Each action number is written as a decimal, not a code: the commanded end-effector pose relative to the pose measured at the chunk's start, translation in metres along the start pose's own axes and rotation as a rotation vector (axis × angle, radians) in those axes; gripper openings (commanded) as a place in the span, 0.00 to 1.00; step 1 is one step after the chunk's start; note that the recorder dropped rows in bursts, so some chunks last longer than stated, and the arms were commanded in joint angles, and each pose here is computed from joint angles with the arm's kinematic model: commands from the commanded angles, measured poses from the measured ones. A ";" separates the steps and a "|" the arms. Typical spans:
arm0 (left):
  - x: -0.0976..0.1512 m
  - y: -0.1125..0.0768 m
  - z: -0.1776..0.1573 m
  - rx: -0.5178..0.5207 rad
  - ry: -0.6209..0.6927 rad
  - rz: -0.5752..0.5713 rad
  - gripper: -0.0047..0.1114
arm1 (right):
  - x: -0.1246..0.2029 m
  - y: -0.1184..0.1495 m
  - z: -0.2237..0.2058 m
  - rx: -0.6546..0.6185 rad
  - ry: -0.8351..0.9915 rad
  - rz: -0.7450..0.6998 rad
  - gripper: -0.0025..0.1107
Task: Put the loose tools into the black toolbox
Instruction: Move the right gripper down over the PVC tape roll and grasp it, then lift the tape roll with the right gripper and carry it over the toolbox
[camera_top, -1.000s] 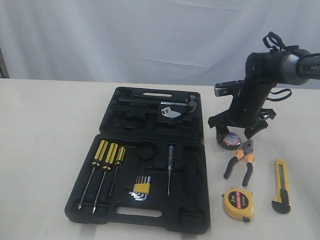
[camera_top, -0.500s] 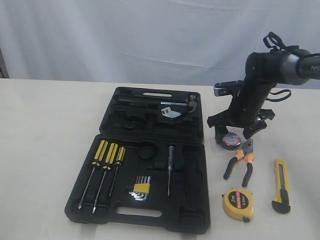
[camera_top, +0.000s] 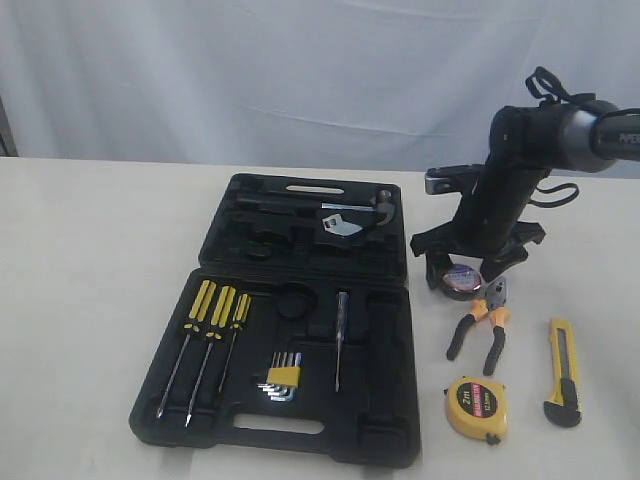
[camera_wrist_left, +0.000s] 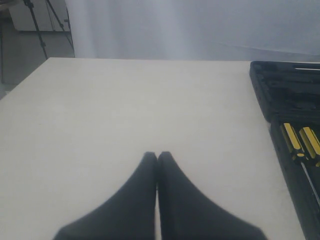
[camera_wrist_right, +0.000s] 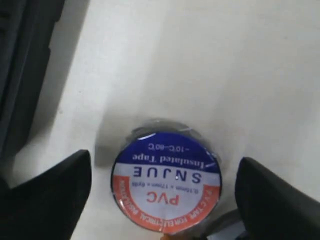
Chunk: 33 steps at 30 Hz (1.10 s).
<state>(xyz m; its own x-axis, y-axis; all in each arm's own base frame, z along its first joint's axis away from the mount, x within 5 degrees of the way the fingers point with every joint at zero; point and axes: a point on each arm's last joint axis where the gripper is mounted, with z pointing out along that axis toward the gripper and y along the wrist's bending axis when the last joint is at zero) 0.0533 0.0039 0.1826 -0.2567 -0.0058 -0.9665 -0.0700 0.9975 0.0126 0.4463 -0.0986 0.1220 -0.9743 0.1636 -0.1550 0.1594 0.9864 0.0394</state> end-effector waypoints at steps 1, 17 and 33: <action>0.000 0.000 0.000 0.005 -0.004 -0.005 0.04 | 0.000 0.000 -0.002 -0.005 0.009 -0.006 0.52; 0.000 0.000 0.000 0.005 -0.004 -0.005 0.04 | 0.000 0.002 -0.025 -0.009 0.029 -0.005 0.18; 0.000 0.000 0.000 0.005 -0.004 -0.005 0.04 | 0.001 0.074 -0.091 -0.118 0.040 -0.117 0.18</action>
<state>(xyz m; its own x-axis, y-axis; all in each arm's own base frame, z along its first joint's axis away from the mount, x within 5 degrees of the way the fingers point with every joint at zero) 0.0533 0.0039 0.1826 -0.2567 -0.0058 -0.9665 -0.0700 0.9975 0.0126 0.4418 -0.0509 0.2091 -0.9878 0.1025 -0.1176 0.0862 0.9869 0.1361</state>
